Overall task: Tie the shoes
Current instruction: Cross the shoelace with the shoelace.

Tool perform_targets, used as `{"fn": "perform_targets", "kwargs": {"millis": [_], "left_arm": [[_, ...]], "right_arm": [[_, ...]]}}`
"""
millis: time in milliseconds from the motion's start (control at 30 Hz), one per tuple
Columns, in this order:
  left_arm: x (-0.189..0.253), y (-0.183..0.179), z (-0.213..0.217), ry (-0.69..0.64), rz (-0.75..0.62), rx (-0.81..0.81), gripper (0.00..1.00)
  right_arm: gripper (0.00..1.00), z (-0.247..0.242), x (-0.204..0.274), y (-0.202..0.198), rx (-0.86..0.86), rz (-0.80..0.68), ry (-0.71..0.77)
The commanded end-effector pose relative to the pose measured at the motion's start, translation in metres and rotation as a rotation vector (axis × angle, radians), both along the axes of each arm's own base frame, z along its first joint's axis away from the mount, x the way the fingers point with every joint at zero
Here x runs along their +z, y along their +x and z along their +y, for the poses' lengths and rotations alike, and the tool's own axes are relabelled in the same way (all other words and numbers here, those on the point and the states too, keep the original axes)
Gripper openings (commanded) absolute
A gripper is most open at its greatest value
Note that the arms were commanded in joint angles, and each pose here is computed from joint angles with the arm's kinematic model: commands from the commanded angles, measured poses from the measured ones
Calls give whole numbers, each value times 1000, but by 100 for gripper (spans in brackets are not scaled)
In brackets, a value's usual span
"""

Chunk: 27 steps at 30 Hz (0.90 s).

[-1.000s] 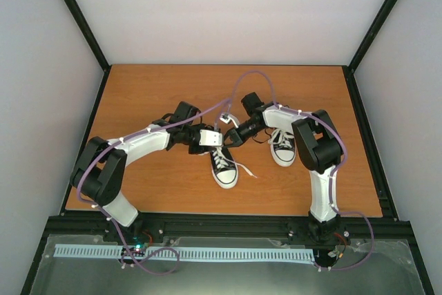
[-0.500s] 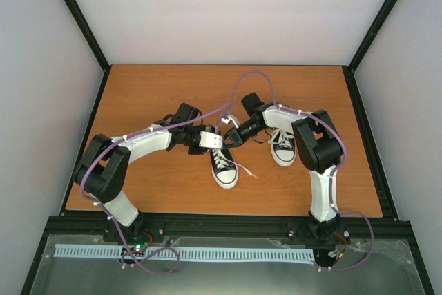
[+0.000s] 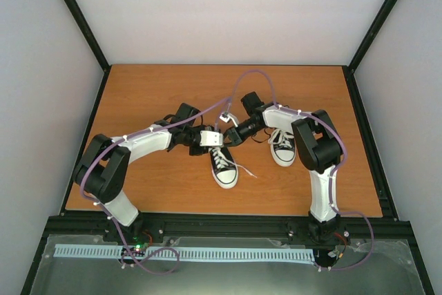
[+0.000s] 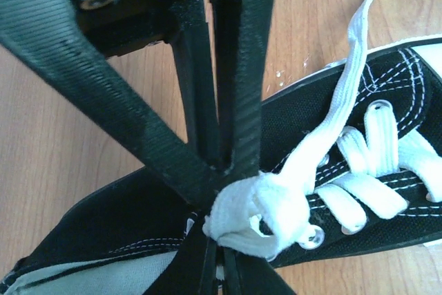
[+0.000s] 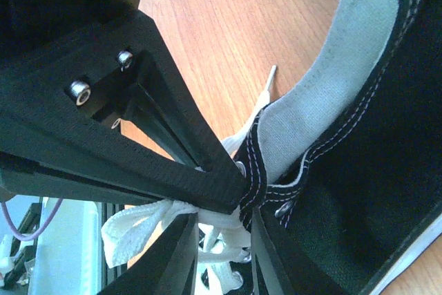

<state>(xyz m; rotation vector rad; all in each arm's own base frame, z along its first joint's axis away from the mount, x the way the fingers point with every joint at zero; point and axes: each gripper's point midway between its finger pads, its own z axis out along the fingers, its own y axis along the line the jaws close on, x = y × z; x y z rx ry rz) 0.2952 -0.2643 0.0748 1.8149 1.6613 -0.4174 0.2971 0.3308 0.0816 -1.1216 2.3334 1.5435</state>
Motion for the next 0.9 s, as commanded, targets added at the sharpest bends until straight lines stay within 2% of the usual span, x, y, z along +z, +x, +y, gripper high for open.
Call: {"fn": "perform_targets", "kwargs": {"millis": [0,233,467,700,867], "left_arm": [[11,6,-10,-56,-15,21,1],[11,6,-9,-60,-13,26,1],[12,-1,-10,-73,10,7,1],[15,-2,-9,-76,15,14,1],[16,-2,-9,-74,12,14,1]], "right_arm": [[24,5,-1,-12,54,10,19],[22,1,-3,-20,65,11,18],[23,8,-4,-1,10,-28,-1],[3,7,0,3,0,-64,-20],[3,3,4,1,1,-82,-37]]}}
